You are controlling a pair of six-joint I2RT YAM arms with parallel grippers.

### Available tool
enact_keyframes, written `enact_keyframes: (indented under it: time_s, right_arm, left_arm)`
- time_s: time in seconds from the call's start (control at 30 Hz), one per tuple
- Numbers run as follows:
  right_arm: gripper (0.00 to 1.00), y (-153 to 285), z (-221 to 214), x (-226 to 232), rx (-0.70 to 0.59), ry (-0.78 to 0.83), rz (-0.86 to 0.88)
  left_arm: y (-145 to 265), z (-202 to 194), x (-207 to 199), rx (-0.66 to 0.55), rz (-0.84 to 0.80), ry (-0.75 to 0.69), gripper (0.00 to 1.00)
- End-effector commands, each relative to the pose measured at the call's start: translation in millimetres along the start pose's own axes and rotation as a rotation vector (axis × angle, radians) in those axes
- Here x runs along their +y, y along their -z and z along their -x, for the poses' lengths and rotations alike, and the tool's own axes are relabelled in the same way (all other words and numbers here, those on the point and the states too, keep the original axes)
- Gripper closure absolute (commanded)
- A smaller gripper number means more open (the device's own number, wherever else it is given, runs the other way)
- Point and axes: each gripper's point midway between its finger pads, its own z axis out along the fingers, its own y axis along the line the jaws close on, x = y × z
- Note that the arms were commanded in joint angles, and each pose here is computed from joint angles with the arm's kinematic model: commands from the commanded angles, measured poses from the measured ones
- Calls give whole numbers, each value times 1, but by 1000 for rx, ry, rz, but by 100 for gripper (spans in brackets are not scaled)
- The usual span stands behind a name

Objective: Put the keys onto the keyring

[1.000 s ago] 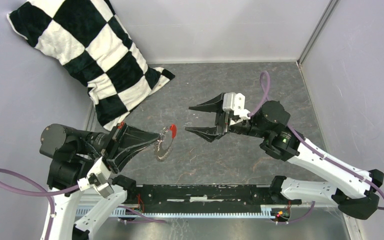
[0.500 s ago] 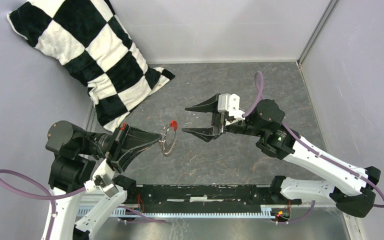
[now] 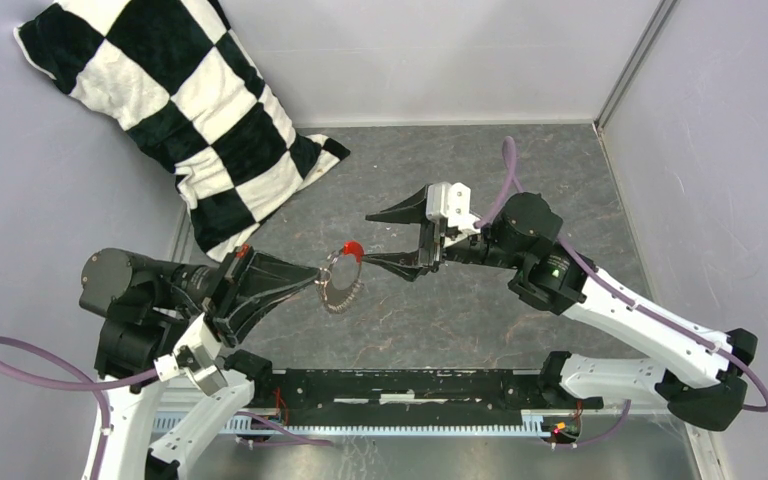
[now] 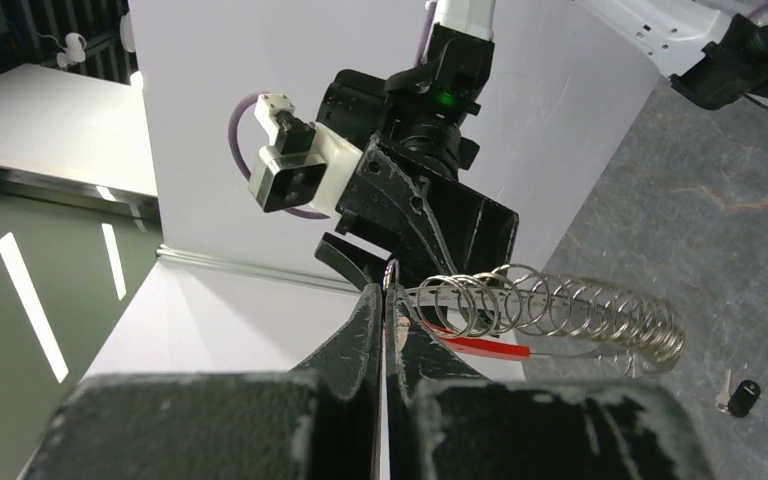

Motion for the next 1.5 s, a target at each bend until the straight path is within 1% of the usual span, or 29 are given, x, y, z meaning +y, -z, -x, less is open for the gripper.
enact_keyframes:
  time_s: [0.0,0.1,0.17,0.2,0.27,0.37,0.43,0.5,0.57,0.63,0.7,0.77,0.83,0.93,1.1,1.17,1.23,1.3,1.37,1.4,1.47]
  right_arm:
    - [36,-1,7,-7,0,6,-23]
    - [36,1,-8,-20,43,-1,-102]
    - [34,6,-33,-39,114,-24,-215]
    - [32,10,-50,-52,157,-41,-280]
    - [29,23,-94,-77,254,-97,-414]
    - [28,57,-173,-108,428,-200,-619]
    - [28,78,-219,-114,527,-241,-711]
    - [27,98,-260,-115,610,-261,-773]
    - [27,116,-296,-116,712,-247,-823]
    - [30,129,-327,-120,788,-244,-847]
    - [32,135,-348,-125,840,-230,-854]
    - [36,136,-364,-131,868,-270,-864]
    - [40,132,-373,-133,867,-322,-866]
    - [42,125,-384,-132,861,-375,-873]
    - [48,135,-396,-133,898,-424,-966]
    - [48,140,-397,-133,909,-421,-989]
    - [46,145,-396,-132,919,-416,-1006]
    - [44,141,-386,-132,891,-420,-990]
    - [42,128,-364,-133,825,-410,-932]
    - [41,119,-351,-133,789,-395,-883]
    - [40,100,-309,-132,681,-342,-762]
  left_arm:
    - [-1,5,11,-8,11,58,98]
    - [-1,3,10,-3,14,105,98]
    - [0,-1,8,9,18,149,98]
    - [0,-3,4,18,16,167,98]
    - [2,-10,-8,43,4,202,98]
    - [4,-22,-33,82,-17,280,98]
    - [6,-31,-45,103,-22,313,98]
    - [7,-40,-57,124,-23,345,98]
    - [8,-49,-69,142,-25,380,98]
    - [9,-53,-77,156,-24,412,98]
    - [10,-57,-87,165,-35,438,98]
    - [11,-59,-97,179,-49,459,98]
    - [13,-62,-105,201,-61,470,98]
    - [16,-62,-114,217,-71,482,98]
    - [17,-63,-125,226,-72,513,98]
    - [18,-63,-128,232,-71,520,98]
    - [18,-63,-131,236,-71,517,98]
    - [19,-64,-133,240,-72,520,98]
    - [19,-66,-136,243,-73,532,98]
    - [19,-67,-137,243,-74,544,98]
    - [18,-67,-139,240,-74,583,98]
